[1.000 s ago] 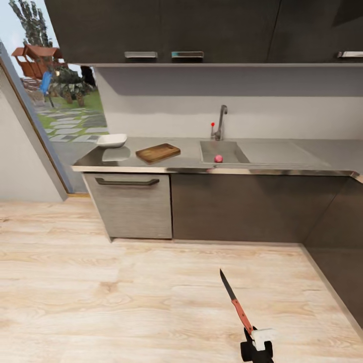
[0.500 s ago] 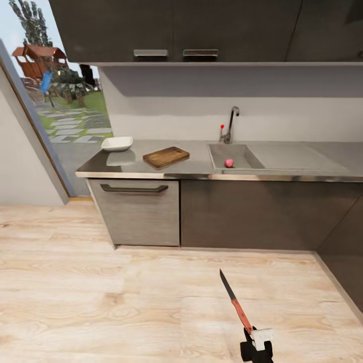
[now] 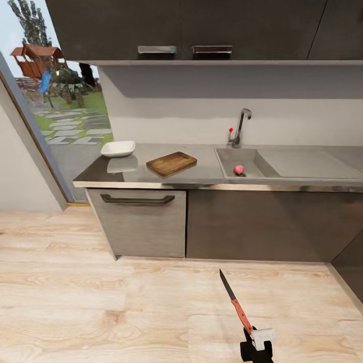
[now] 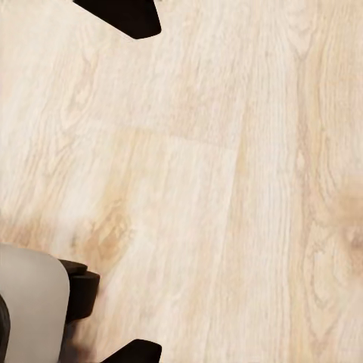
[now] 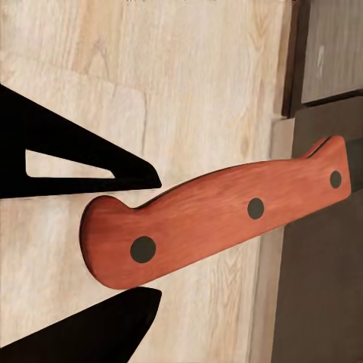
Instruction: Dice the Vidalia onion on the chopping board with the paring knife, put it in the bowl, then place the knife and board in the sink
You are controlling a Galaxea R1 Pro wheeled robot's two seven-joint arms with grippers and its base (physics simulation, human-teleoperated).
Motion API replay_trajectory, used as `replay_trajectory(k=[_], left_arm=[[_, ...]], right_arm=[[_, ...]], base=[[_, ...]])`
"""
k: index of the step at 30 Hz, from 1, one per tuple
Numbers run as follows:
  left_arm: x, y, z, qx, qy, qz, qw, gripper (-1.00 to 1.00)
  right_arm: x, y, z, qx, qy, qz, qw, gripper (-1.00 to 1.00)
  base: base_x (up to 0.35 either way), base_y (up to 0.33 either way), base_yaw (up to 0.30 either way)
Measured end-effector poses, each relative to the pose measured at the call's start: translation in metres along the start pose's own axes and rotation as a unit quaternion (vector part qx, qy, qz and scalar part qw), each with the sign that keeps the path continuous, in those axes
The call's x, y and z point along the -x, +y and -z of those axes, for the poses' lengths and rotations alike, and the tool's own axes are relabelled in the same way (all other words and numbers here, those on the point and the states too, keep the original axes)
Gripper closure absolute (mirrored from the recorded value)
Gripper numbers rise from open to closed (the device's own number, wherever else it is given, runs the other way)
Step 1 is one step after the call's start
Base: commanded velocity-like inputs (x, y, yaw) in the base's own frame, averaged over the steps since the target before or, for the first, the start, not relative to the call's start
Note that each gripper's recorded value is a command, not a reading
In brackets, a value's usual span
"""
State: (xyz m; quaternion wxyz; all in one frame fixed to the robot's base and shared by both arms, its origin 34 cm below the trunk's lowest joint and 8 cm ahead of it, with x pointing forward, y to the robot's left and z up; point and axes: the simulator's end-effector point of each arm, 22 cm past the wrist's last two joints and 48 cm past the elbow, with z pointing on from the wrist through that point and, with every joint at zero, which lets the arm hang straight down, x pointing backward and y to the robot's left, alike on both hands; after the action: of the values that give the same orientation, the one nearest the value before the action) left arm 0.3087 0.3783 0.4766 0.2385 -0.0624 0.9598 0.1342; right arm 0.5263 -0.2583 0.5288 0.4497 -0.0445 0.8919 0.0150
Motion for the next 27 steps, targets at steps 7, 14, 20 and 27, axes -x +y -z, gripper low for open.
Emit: replay_trajectory(k=[7,14,20,27], left_arm=[[0.0012,-0.0003,-0.0001,0.000,-0.003,-0.001,1.0000,-1.00],[0.0023,-0.0004,-0.0001,-0.001,-0.006,-0.001,1.0000,-1.00],[0.0026,-0.0002,0.0000,0.000,-0.006,0.000,1.0000,-1.00],[0.0027,0.0001,0.0000,0.000,-0.006,0.001,1.0000,-1.00]], right_arm=[[-0.0002,0.0000,-0.0002,0.000,0.000,0.000,1.0000,1.00],[-0.0004,-0.0004,-0.0001,0.000,0.000,0.000,1.0000,1.00],[-0.0005,-0.0004,0.0002,0.000,0.000,0.000,1.0000,1.00],[-0.0001,0.0000,-0.0001,0.000,0.000,0.000,1.0000,1.00]], base=[[0.097,0.090,0.000],[0.007,0.006,0.000],[0.097,0.084,0.000],[0.168,0.183,0.000]])
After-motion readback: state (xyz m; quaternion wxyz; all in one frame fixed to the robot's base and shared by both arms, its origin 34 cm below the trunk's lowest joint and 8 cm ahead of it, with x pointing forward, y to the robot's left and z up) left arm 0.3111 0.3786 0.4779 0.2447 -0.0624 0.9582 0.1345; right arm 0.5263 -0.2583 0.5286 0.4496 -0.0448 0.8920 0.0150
